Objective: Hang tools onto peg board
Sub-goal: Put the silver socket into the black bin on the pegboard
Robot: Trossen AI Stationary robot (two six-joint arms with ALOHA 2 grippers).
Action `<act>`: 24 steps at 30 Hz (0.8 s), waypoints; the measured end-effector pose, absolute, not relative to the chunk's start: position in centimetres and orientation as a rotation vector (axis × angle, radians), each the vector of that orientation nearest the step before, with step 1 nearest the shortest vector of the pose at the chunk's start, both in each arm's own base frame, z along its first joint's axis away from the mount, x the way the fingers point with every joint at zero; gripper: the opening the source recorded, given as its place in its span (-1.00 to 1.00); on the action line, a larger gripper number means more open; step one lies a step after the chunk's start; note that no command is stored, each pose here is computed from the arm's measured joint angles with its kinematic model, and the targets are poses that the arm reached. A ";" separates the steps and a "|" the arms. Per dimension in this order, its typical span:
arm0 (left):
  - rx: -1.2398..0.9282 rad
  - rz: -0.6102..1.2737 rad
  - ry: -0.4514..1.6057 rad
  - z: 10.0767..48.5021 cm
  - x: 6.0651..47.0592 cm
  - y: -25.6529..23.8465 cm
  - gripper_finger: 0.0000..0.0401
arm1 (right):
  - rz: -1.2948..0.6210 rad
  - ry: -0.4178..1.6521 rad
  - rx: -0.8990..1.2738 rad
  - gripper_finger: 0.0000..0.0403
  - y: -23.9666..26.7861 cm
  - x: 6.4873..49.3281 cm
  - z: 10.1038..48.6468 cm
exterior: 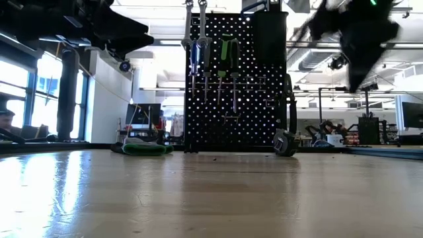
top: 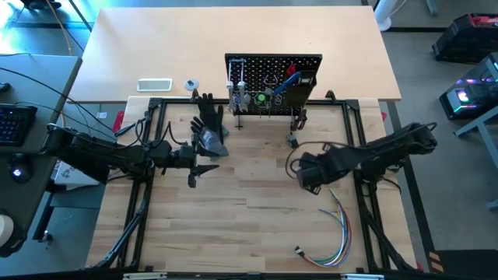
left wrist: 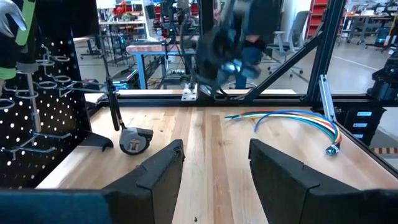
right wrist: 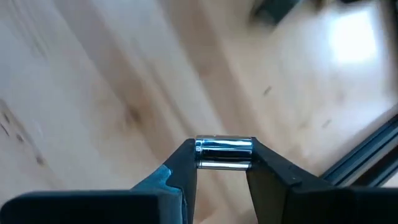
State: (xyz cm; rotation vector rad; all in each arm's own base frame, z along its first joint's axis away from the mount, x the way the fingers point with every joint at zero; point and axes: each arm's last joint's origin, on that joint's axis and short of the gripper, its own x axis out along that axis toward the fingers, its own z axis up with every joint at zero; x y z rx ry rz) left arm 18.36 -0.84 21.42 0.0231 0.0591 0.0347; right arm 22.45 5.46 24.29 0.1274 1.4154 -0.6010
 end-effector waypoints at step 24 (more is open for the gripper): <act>0.024 0.035 0.059 21.4 18.4 -0.8 -0.12 | -0.600 0.556 -0.266 -0.51 -0.7 23.3 50.2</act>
